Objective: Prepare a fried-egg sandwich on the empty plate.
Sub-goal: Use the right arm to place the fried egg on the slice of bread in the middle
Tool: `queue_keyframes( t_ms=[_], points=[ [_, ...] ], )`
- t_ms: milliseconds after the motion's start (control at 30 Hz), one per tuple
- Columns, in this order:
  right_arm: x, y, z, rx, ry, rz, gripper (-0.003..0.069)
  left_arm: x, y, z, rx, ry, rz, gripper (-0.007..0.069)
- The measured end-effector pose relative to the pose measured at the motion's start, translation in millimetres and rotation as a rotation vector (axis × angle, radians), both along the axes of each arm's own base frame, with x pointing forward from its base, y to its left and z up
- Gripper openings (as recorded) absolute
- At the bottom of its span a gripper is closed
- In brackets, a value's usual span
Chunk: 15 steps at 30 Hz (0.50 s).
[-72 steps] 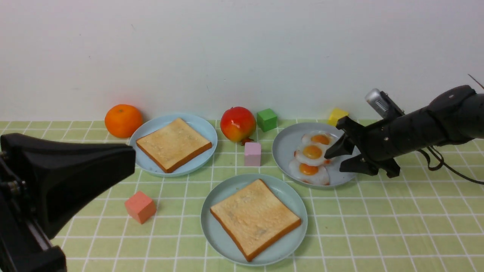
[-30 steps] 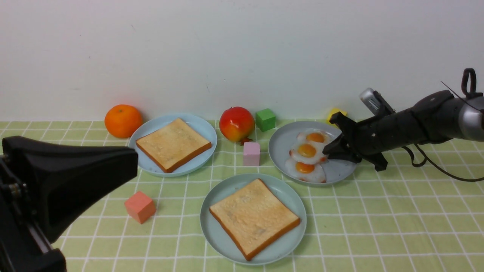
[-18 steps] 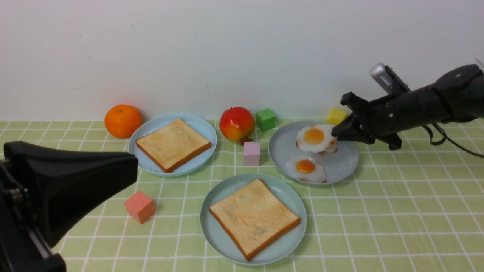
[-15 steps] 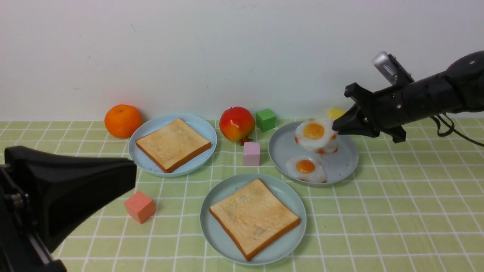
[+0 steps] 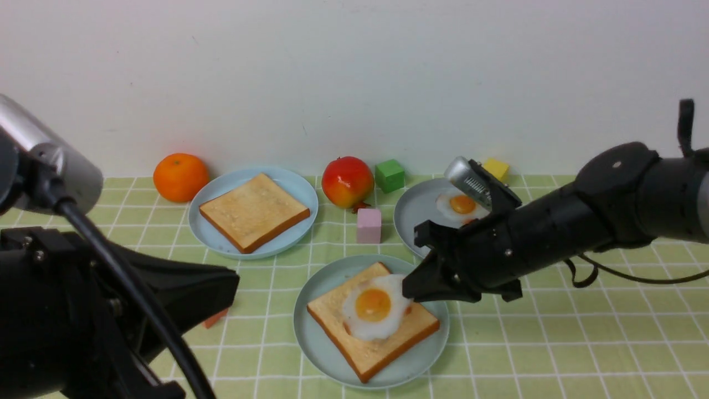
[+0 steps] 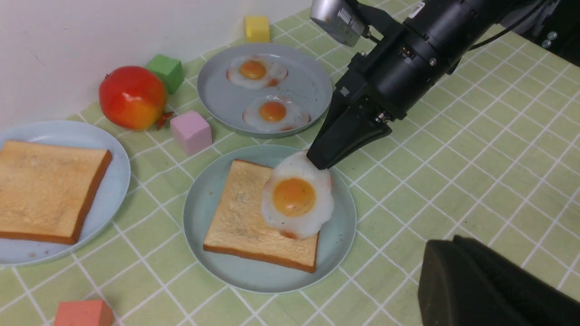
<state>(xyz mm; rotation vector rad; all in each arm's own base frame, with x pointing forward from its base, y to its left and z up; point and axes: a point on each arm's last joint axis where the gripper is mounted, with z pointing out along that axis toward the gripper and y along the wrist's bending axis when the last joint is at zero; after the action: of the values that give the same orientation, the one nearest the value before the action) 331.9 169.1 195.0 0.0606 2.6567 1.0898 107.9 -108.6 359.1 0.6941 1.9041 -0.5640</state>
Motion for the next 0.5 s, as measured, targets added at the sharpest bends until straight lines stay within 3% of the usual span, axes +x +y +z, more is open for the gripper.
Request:
queue_keyframes(
  t_ms=[333, 467, 500],
  points=[
    [11.7, 3.8, -30.2, -0.007, 0.045, -0.102, 0.0092, 0.3, -0.3, -1.3, 0.009, 0.009, 0.000, -0.0013],
    [13.6, 3.8, -41.2, -0.022, 0.064, -0.115, 0.0181, 0.2, -0.2, -1.4, 0.010, 0.010, 0.000, -0.0013],
    [13.4, 3.8, -41.4, -0.023, 0.065, -0.113, 0.0243, 0.2, -0.2, -1.4, 0.010, 0.010, 0.000, -0.0013]
  ],
)
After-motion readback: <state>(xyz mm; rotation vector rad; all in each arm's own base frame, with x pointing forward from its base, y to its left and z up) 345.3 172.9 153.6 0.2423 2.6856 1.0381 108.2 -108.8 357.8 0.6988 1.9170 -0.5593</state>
